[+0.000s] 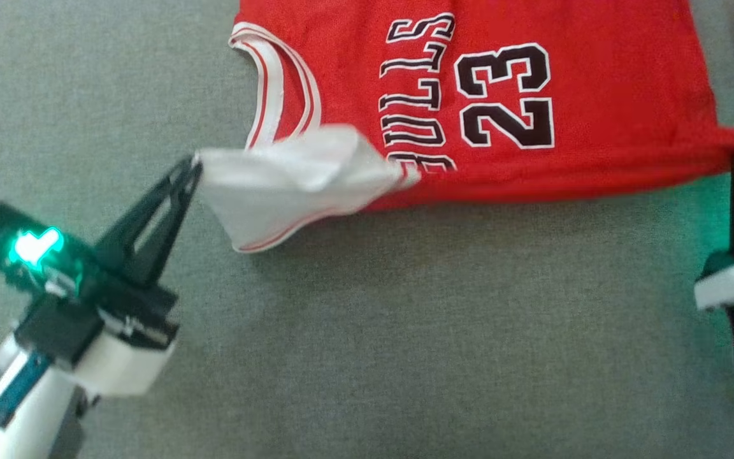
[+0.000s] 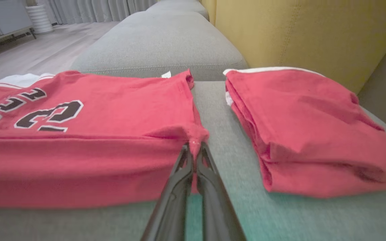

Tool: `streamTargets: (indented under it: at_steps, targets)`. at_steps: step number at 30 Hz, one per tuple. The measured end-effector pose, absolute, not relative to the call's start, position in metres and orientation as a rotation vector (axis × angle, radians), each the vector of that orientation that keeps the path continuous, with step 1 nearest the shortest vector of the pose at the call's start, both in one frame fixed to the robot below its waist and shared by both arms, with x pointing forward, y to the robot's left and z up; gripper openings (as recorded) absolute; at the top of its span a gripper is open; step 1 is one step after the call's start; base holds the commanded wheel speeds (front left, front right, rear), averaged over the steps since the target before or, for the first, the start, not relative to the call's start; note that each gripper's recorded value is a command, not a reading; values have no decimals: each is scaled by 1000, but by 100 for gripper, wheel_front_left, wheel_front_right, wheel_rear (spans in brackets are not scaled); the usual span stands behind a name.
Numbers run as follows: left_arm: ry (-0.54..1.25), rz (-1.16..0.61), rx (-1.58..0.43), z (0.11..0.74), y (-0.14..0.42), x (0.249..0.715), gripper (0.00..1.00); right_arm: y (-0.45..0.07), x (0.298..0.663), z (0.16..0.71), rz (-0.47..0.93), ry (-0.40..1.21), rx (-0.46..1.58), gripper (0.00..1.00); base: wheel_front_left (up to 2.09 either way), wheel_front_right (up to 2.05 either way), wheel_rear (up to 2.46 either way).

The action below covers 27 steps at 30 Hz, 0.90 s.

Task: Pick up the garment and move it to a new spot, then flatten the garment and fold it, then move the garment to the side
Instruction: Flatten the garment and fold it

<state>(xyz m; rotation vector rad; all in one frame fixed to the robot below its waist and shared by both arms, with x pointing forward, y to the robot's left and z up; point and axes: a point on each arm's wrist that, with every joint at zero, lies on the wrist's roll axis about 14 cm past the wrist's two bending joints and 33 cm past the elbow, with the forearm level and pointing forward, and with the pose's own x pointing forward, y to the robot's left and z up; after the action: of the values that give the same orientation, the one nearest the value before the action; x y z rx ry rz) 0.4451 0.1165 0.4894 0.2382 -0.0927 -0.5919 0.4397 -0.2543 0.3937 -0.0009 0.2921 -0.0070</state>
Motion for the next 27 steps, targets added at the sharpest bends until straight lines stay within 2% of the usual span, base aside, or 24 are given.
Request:
streamTargets:
  at_steps: [7, 15, 16, 17, 18, 19, 20, 27]
  targets:
    - [-160, -602, 285, 501, 112, 485, 0, -250, 479, 402, -2, 262, -2, 0, 0, 0, 0]
    - [-161, -627, 316, 496, 105, 509, 0, -247, 507, 397, -3, 265, 10, 0, 0, 0, 0]
    - [-162, -628, 320, 496, 104, 512, 0, -246, 509, 395, -3, 270, 12, 9, 0, 0, 0]
    - [-164, -629, 323, 496, 104, 515, 0, -246, 511, 393, -2, 271, 14, 26, 0, 0, 0]
    - [-166, -629, 324, 496, 103, 518, 32, -246, 514, 392, -3, 268, 15, 100, 0, 0, 0]
    - [-166, -624, 318, 497, 104, 520, 90, -246, 516, 391, -4, 267, 17, 100, 0, 0, 0]
    - [-165, -618, 313, 496, 104, 523, 100, -245, 517, 391, -5, 260, 19, 100, 0, 0, 0]
    - [-135, -537, 250, 487, 112, 527, 100, -234, 521, 401, 16, 183, 56, 100, 0, 0, 0]
